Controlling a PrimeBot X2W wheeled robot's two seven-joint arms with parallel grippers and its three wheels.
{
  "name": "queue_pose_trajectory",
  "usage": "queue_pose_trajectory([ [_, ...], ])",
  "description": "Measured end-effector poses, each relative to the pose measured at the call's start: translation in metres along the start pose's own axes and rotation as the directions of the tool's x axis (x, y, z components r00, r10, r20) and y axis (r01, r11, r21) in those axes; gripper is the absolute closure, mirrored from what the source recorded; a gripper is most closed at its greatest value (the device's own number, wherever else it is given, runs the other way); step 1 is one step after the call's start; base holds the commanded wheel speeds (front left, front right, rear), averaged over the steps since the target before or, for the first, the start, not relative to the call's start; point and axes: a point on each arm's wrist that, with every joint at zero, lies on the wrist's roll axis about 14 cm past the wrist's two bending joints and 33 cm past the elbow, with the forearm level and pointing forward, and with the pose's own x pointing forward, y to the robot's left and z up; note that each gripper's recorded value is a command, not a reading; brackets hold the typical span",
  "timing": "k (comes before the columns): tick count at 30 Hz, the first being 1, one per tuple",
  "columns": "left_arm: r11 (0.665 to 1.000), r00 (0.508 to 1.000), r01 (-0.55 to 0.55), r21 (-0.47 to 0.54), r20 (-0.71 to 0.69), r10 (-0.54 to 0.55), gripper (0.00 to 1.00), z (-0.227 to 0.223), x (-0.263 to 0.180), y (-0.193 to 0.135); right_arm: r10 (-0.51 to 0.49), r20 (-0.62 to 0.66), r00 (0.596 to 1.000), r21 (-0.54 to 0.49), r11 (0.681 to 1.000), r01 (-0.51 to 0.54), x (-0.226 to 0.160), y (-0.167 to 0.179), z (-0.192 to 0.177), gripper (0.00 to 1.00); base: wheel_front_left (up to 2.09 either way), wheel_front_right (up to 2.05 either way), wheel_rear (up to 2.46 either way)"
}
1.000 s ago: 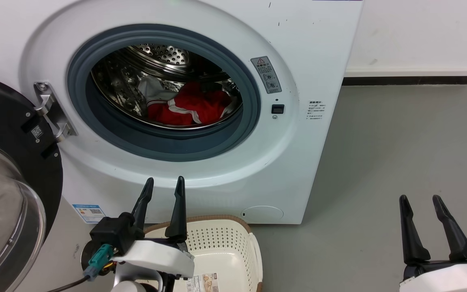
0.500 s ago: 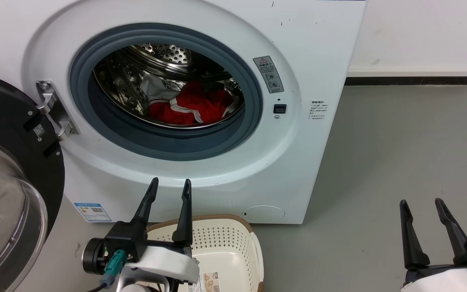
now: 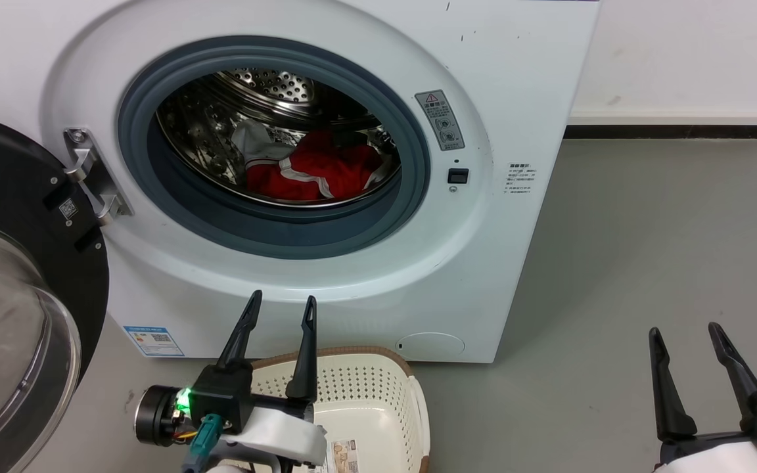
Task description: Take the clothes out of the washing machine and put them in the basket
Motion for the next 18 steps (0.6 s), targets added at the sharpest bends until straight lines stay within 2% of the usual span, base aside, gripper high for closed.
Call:
queue_pose_trajectory([
  [5,1.0,1.0,0.0,0.031,0.005,0.0,0.0,0.0001,-0.0009,-0.0001,0.003,-0.002,1.0,-0.026,1.0,-0.003,-0.0011,0.0005,-0.0014,0.0,0.0,0.0,0.0],
  [18,1.0,1.0,-0.016,0.025,-0.003,0.016,0.0,-0.0027,-0.0026,0.0037,0.004,-0.013,1.0,-0.018,1.0,-0.004,-0.0002,0.0006,-0.0054,0.0,0.0,0.0,0.0],
])
